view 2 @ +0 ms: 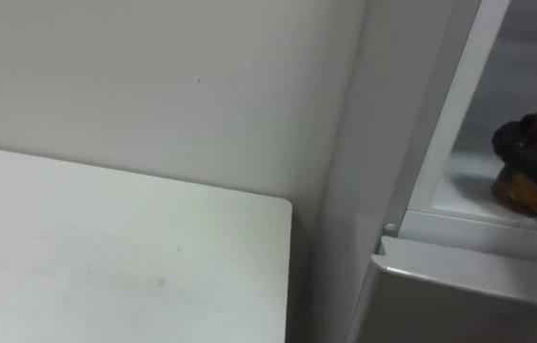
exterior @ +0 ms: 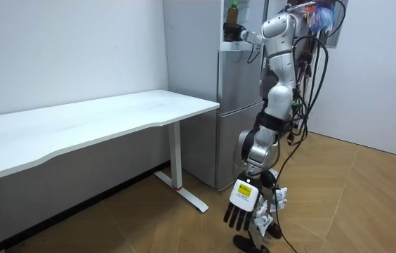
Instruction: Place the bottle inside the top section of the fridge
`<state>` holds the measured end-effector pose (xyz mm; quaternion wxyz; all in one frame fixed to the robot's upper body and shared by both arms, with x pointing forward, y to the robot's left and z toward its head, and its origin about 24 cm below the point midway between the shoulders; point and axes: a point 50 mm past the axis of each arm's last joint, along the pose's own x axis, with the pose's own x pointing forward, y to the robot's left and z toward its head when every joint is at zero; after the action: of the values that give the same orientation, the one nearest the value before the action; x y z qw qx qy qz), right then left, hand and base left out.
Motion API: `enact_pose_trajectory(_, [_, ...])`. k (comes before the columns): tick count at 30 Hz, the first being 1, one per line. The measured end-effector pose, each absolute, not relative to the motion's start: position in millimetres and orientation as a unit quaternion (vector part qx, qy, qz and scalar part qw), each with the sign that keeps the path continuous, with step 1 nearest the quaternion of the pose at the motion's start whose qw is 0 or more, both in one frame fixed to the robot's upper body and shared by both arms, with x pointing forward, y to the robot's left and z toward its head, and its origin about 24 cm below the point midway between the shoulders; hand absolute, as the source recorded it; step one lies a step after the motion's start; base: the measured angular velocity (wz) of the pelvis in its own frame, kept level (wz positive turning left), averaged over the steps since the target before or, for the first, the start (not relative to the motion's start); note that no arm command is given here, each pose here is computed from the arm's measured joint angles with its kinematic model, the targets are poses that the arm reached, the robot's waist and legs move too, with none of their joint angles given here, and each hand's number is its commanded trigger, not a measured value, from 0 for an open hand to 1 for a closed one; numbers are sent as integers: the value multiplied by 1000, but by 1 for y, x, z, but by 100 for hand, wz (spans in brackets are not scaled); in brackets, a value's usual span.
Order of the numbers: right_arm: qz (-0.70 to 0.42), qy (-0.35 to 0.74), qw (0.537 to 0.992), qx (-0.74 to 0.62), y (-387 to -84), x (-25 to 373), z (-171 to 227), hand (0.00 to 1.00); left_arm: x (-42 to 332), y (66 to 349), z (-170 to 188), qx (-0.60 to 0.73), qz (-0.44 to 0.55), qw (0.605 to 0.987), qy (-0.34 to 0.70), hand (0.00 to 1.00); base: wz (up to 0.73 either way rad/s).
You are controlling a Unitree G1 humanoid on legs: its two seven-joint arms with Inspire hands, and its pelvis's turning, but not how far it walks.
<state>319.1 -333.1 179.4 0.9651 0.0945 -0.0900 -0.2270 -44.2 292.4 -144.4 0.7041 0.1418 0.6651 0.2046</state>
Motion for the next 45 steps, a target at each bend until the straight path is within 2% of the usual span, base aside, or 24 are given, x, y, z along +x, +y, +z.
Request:
enact_pose_trajectory(9, [-229, -65, 969, 73, -337, 326, 170, 100, -50, 295, -143, 125, 225, 698, 668, 0, 6])
enact_pose_trajectory(16, [-266, -63, 962, 23, -350, 323, 166, 100, -71, 298, -139, 120, 233, 677, 688, 0, 11])
enact_pose_trajectory(24, [-316, -64, 946, 15, -362, 320, 158, 100, -75, 301, -137, 110, 253, 673, 686, 0, 12])
enact_pose_trajectory(25, [-320, -64, 945, 23, -364, 320, 157, 73, -75, 304, -136, 108, 258, 673, 684, 0, 13])
enact_pose_trajectory(27, [-325, -62, 943, 17, -367, 320, 158, 9, -74, 307, -135, 110, 262, 674, 682, 0, 14])
enact_pose_trajectory(28, [-328, -62, 943, 17, -367, 321, 159, 0, -73, 309, -134, 108, 266, 676, 679, 0, 12])
enact_pose_trajectory(45, [-334, -69, 940, 2, -368, 328, 167, 0, -61, 317, -130, 118, 278, 688, 660, 0, 2])
